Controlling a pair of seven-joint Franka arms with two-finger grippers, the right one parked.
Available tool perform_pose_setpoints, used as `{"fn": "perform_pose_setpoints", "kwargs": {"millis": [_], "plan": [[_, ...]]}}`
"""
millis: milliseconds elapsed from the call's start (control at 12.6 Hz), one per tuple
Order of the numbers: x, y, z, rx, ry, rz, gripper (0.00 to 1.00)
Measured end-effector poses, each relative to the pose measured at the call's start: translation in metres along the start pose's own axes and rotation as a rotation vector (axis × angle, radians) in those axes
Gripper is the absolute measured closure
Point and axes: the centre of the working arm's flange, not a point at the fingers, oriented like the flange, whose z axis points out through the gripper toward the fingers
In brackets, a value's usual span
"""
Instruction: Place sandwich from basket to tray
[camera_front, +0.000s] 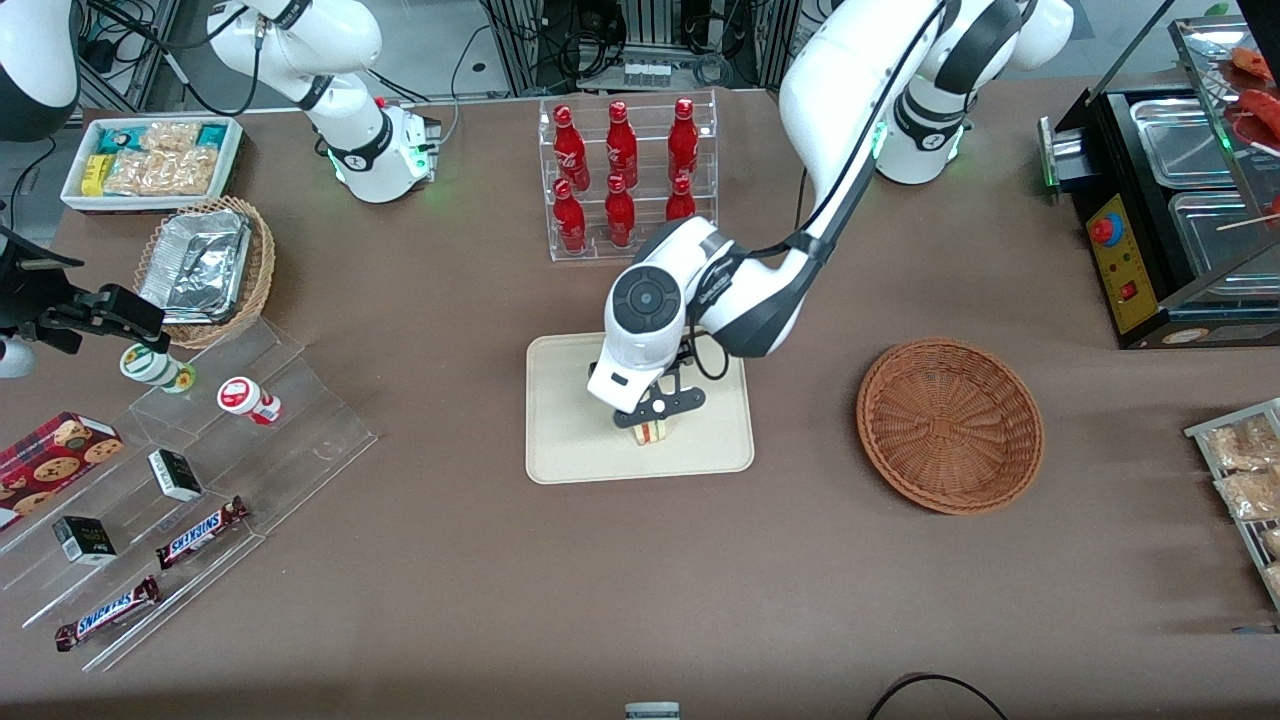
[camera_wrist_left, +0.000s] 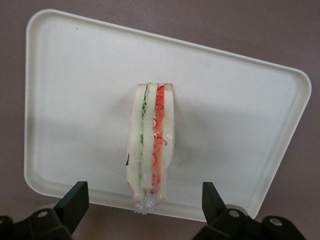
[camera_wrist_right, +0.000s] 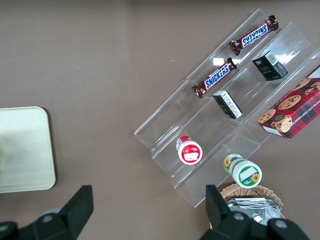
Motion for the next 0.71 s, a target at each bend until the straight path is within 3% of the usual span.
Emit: {"fn": "perform_pose_setpoints", "kwargs": {"millis": [317, 556, 714], "plan": [[0.026, -0.034, -0.064, -0.008, 0.009, 0.01, 0.0], [0.056, -0.082, -0.09, 0.059, -0.039, 0.027, 0.0], [0.083, -0.121, -0.102, 0.062, -0.05, 0.075, 0.0]]}}
